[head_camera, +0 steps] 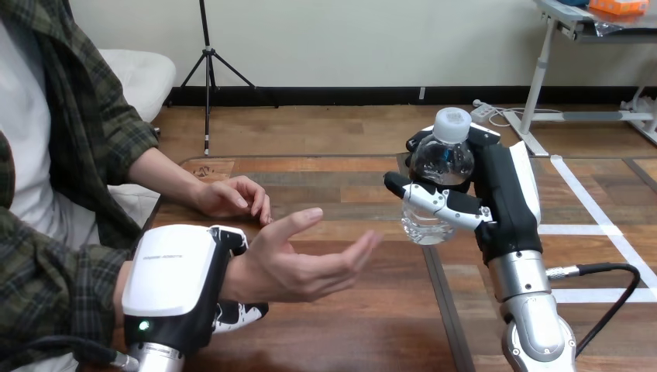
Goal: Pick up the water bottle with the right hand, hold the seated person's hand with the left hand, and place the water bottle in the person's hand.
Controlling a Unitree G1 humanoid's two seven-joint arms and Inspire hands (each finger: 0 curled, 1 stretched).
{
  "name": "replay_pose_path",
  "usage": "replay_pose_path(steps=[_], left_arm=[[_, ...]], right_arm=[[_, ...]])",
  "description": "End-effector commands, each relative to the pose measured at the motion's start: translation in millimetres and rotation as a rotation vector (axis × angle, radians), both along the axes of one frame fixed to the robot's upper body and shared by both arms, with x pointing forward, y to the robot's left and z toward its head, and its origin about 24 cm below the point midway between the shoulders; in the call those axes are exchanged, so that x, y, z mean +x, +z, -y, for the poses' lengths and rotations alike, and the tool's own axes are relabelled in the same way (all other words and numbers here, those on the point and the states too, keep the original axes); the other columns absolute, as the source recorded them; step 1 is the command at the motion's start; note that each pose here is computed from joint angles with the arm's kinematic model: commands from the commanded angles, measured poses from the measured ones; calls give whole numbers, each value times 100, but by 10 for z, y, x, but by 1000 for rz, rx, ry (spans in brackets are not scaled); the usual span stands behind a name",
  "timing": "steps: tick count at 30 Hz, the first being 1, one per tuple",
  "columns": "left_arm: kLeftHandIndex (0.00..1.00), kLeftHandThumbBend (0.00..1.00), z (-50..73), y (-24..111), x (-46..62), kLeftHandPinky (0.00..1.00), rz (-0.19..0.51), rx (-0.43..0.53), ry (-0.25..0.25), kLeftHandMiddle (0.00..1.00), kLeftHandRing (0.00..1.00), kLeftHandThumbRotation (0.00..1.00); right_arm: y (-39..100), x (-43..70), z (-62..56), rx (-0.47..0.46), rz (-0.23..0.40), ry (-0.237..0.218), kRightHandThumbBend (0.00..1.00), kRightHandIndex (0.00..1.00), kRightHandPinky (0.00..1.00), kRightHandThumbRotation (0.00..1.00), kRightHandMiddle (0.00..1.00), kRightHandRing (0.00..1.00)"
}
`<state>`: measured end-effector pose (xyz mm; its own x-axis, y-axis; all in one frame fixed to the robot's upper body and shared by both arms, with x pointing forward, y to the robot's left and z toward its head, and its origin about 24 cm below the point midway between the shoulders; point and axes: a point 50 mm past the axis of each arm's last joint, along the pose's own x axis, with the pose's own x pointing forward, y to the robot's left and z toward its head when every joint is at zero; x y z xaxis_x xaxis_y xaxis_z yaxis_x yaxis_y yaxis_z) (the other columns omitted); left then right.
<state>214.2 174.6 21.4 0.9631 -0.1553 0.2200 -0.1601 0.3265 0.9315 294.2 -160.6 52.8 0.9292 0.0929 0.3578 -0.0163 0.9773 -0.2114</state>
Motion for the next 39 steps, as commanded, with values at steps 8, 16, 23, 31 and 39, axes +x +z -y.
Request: replay_pose_path(steps=[8, 16, 23, 31, 39], left_arm=[[24, 84, 238, 183, 15, 17, 103, -68, -103, 25, 20, 0], [25, 85, 277, 192, 3, 18, 99, -72, -133, 25, 21, 0], [26, 87, 310, 193, 5, 19, 113, -82, -151, 26, 21, 0], [25, 88, 338, 186, 11, 19, 119, -90, -164, 25, 21, 0], [24, 89, 361, 186, 21, 19, 117, -96, -167, 25, 20, 0]], right_arm=[[341, 93, -128, 32, 170, 86, 66, 48, 33, 0, 45, 39], [341, 49, -179, 22, 179, 99, 66, 49, 34, 0, 45, 39], [341, 14, -220, 25, 187, 117, 66, 48, 35, 0, 46, 39], [343, -26, -257, 41, 191, 152, 68, 48, 35, 0, 45, 40], [357, -70, -282, 39, 202, 180, 69, 47, 35, 0, 45, 40]])
